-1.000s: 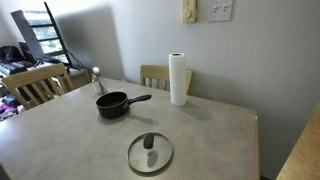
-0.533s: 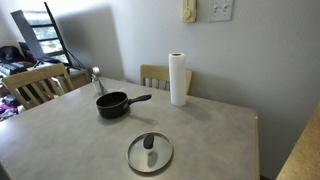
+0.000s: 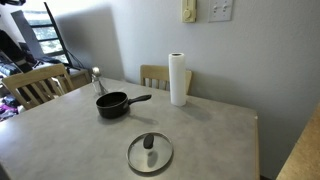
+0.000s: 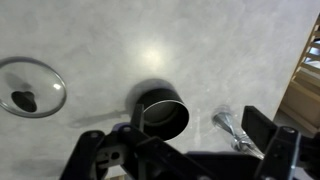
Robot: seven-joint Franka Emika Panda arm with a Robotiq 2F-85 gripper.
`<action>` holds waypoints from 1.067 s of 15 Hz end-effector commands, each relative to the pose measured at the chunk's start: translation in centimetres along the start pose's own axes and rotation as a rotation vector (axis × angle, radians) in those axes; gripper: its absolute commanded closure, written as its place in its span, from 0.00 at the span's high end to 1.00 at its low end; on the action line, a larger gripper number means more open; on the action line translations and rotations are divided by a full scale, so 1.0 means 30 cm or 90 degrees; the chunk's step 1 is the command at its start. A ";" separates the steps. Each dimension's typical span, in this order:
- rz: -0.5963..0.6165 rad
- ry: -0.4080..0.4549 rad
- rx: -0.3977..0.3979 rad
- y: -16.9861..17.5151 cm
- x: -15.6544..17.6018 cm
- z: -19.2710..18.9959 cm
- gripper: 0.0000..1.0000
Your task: Put the lid on the pot
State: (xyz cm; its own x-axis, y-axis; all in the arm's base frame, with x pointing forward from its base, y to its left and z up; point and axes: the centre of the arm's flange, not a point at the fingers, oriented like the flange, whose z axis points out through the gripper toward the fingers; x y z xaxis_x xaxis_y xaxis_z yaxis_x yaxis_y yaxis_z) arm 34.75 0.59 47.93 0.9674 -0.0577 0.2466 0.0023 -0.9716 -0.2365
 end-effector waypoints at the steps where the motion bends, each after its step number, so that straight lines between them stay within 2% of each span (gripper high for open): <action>1: 0.028 -0.001 -0.060 0.172 0.025 0.061 1.00; 2: 0.049 -0.002 -0.070 0.220 0.026 0.073 1.00; 4: 0.115 0.021 -0.056 0.281 0.027 0.081 1.00; 5: 0.073 0.007 -0.055 0.219 0.011 0.045 1.00; 7: 0.099 0.013 -0.055 0.266 0.015 0.056 1.00; 11: 0.107 0.013 -0.055 0.271 0.015 0.058 1.00; 12: 0.077 0.031 -0.087 0.292 0.024 0.078 1.00; 16: -0.060 0.004 -0.172 0.409 0.066 0.110 1.00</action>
State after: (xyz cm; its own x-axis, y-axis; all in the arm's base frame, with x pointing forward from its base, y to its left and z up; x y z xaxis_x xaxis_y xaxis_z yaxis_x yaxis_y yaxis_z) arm 36.11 -7.87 44.24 0.9581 -0.0894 0.2721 -0.0754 -0.9953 -0.0614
